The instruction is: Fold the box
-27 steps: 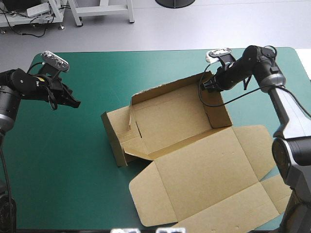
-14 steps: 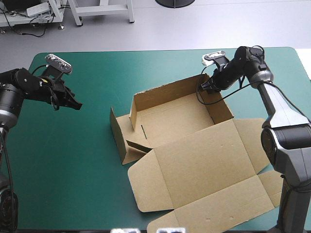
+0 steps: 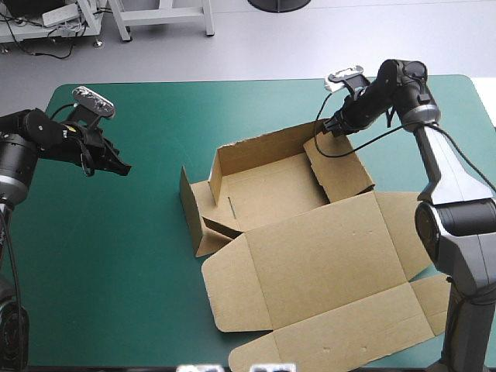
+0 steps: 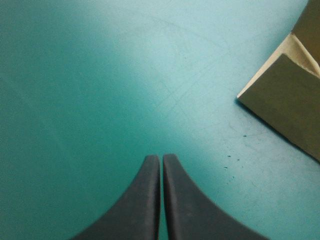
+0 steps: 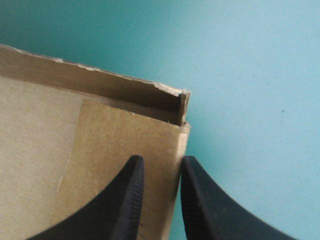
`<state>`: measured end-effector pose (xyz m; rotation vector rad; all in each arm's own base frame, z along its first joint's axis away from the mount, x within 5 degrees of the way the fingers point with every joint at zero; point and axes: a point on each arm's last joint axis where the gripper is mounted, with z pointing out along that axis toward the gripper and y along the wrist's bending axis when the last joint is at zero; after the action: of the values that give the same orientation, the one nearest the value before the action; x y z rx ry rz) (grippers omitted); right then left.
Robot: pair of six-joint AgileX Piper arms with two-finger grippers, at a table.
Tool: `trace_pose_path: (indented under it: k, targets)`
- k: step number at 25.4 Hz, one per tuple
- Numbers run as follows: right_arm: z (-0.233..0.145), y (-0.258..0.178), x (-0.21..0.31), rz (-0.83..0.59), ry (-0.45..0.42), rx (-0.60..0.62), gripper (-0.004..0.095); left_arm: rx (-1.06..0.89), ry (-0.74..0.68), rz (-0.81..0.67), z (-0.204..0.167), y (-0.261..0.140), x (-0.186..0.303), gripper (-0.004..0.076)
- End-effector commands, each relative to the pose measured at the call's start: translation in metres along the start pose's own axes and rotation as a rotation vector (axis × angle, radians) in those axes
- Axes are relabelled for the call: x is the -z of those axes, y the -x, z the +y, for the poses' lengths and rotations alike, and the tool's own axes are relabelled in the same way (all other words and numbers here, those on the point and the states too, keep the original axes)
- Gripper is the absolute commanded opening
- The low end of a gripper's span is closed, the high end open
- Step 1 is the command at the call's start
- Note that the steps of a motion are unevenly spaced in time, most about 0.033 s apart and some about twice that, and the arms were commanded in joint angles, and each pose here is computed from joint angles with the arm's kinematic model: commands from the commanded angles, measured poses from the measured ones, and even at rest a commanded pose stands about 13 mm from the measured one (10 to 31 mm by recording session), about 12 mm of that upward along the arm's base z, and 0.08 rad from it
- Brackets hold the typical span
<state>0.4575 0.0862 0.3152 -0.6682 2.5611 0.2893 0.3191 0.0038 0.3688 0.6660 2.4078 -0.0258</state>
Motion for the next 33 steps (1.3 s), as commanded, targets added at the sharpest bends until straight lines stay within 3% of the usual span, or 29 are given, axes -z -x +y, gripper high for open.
trace_pose_path:
  k: [1, 10, 14, 21, 33]
  targets:
    - [0.012, 0.015, 0.058, -0.136, -0.026, -0.021, 0.0256, 0.000, 0.034, -0.092, -0.001, 0.009, 0.020, 0.0015]
    - [0.024, 0.011, 0.125, -0.244, -0.124, -0.092, 0.0257, -0.007, 0.046, -0.088, 0.000, 0.009, 0.020, 0.0015]
    - [0.032, -0.016, 0.144, -0.195, -0.170, -0.105, 0.0257, -0.001, 0.035, -0.092, -0.001, 0.009, 0.020, 0.0015]
    - [0.038, -0.050, 0.110, -0.032, -0.084, -0.112, 0.0257, 0.007, 0.017, -0.090, -0.002, 0.009, 0.020, 0.0015]
    - [0.025, -0.056, 0.058, 0.104, -0.050, -0.033, 0.0257, 0.010, 0.011, -0.091, -0.003, 0.009, 0.020, 0.0015]
